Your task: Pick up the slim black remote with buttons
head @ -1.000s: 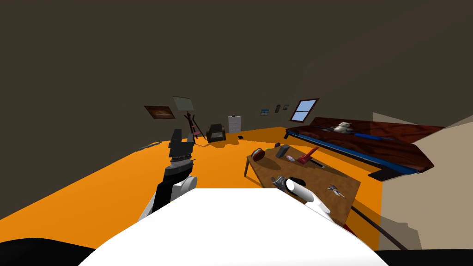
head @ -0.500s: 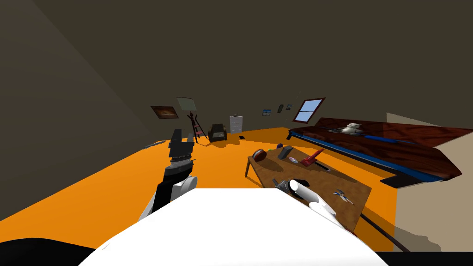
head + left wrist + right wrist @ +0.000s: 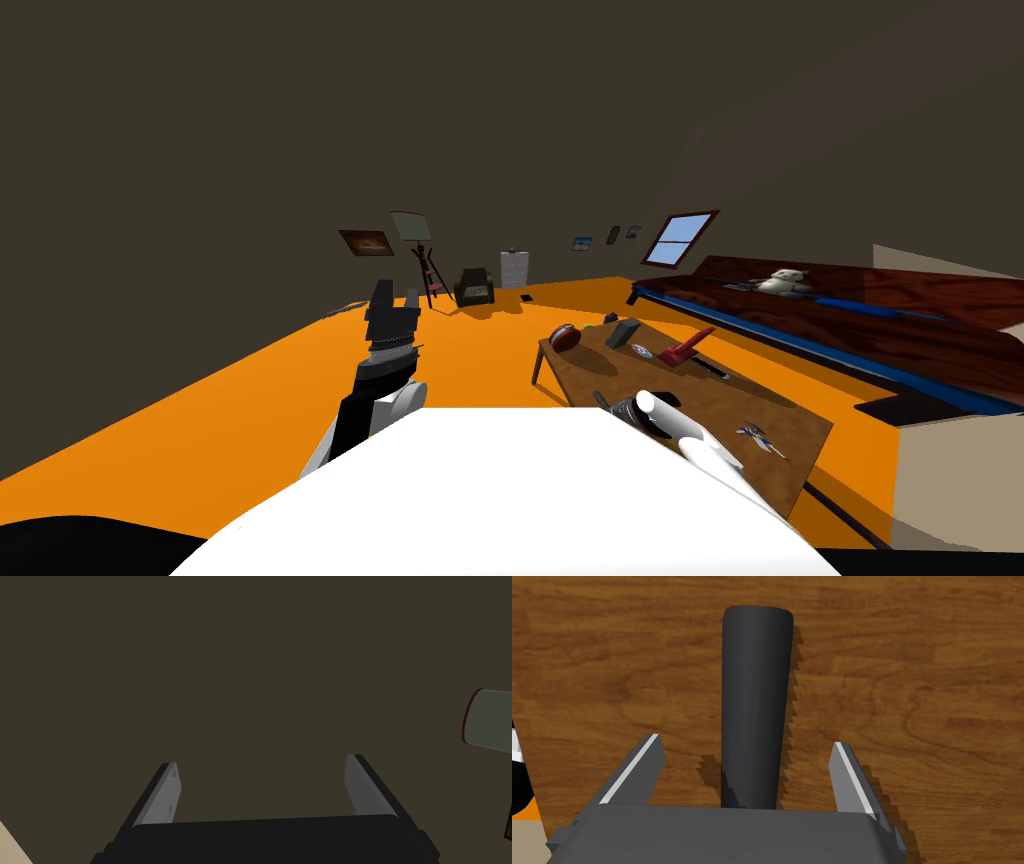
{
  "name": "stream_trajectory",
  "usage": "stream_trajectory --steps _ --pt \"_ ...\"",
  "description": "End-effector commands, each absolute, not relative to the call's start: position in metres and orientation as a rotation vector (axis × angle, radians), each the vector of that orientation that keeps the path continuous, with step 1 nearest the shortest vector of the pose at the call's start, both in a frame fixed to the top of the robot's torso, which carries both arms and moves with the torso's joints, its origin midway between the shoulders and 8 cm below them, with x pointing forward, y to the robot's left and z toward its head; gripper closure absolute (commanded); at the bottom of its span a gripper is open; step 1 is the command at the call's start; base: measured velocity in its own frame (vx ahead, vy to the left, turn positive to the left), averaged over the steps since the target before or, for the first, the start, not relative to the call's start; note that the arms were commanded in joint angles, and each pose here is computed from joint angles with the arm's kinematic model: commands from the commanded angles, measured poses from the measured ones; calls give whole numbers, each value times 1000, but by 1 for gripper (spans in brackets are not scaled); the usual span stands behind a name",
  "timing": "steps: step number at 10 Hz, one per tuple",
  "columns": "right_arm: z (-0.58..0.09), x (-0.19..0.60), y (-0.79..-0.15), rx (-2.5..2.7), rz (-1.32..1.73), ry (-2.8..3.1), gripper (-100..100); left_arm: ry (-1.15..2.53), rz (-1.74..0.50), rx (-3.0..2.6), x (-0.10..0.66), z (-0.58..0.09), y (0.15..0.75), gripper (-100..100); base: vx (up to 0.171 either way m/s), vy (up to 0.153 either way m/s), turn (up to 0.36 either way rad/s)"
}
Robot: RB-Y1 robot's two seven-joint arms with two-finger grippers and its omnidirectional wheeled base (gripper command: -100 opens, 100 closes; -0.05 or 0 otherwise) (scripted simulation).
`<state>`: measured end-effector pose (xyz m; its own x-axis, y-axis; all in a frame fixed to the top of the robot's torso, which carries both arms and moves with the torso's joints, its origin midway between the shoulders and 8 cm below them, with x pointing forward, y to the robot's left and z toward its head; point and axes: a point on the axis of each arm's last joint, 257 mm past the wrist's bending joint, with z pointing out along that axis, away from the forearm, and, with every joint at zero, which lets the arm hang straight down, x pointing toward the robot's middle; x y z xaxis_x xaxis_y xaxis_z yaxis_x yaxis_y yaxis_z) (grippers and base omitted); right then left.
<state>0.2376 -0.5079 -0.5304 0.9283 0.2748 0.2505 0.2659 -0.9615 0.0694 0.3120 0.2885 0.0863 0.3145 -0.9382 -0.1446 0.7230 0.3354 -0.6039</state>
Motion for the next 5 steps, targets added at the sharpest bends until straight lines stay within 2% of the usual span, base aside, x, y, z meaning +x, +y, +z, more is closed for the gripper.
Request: stream_trajectory --steps 1,3,4,5 --pt "-531 231 -511 3080 372 393 -100 526 -1151 -477 312 86 288 0 3 -8 40" --pt "-531 230 -510 3082 370 389 -100 526 -1150 -477 312 86 288 0 1 -4 12" --pt "-531 230 -510 3084 368 388 0 526 -1150 -477 312 86 288 0 0 0 0" --pt "-544 228 -501 3084 369 391 -100 526 -1150 -477 312 86 288 0 24 -33 -16"
